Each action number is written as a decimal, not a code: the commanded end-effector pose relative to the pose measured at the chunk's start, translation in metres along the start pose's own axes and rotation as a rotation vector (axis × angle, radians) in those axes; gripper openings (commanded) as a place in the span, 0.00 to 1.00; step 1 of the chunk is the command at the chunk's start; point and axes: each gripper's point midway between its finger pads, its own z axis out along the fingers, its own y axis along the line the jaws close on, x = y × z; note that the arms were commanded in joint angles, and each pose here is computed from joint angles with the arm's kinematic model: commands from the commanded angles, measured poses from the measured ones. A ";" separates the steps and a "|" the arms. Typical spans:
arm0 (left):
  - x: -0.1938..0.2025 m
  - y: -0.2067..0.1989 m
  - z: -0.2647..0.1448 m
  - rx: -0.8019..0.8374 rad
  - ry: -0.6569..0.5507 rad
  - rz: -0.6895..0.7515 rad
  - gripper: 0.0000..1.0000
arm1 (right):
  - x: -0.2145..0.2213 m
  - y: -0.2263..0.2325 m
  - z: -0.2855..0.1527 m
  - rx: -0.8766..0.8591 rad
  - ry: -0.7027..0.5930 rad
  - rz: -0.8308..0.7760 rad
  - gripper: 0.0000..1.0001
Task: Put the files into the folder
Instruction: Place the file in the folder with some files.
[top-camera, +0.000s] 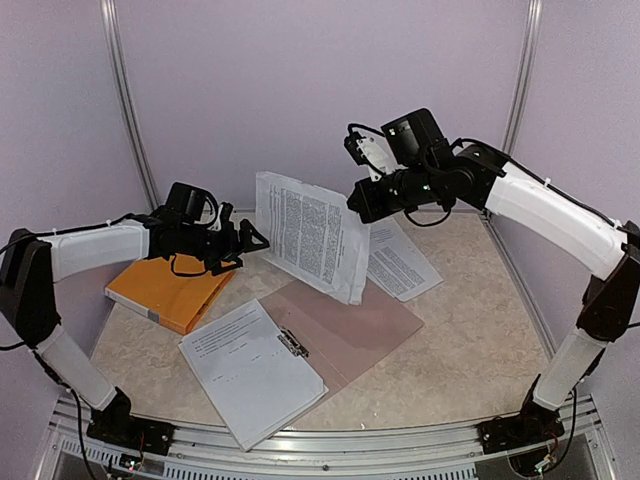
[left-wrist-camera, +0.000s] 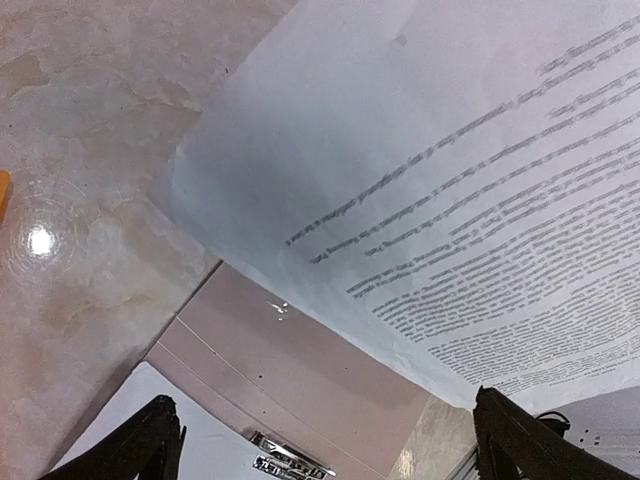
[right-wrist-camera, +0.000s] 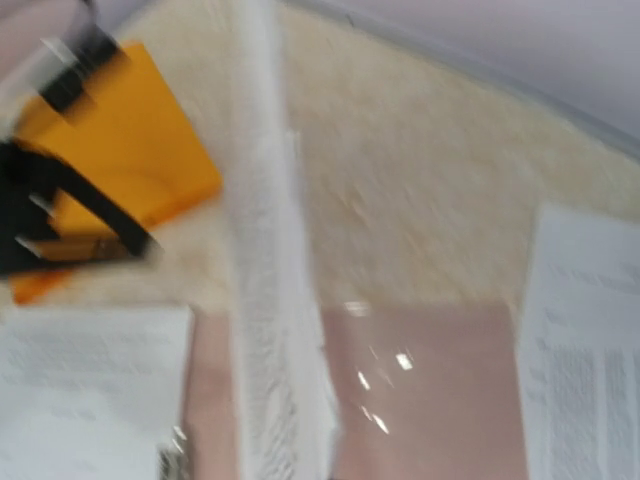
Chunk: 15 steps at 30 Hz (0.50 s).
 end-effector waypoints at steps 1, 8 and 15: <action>-0.022 -0.023 -0.037 0.031 -0.158 0.206 0.97 | 0.031 -0.015 -0.017 0.063 0.089 -0.065 0.00; -0.027 -0.036 -0.060 0.008 -0.203 0.344 0.96 | 0.065 -0.034 -0.011 0.106 0.189 -0.058 0.00; -0.014 -0.030 -0.027 0.001 -0.069 0.277 0.96 | 0.117 -0.108 0.004 0.299 0.323 0.133 0.00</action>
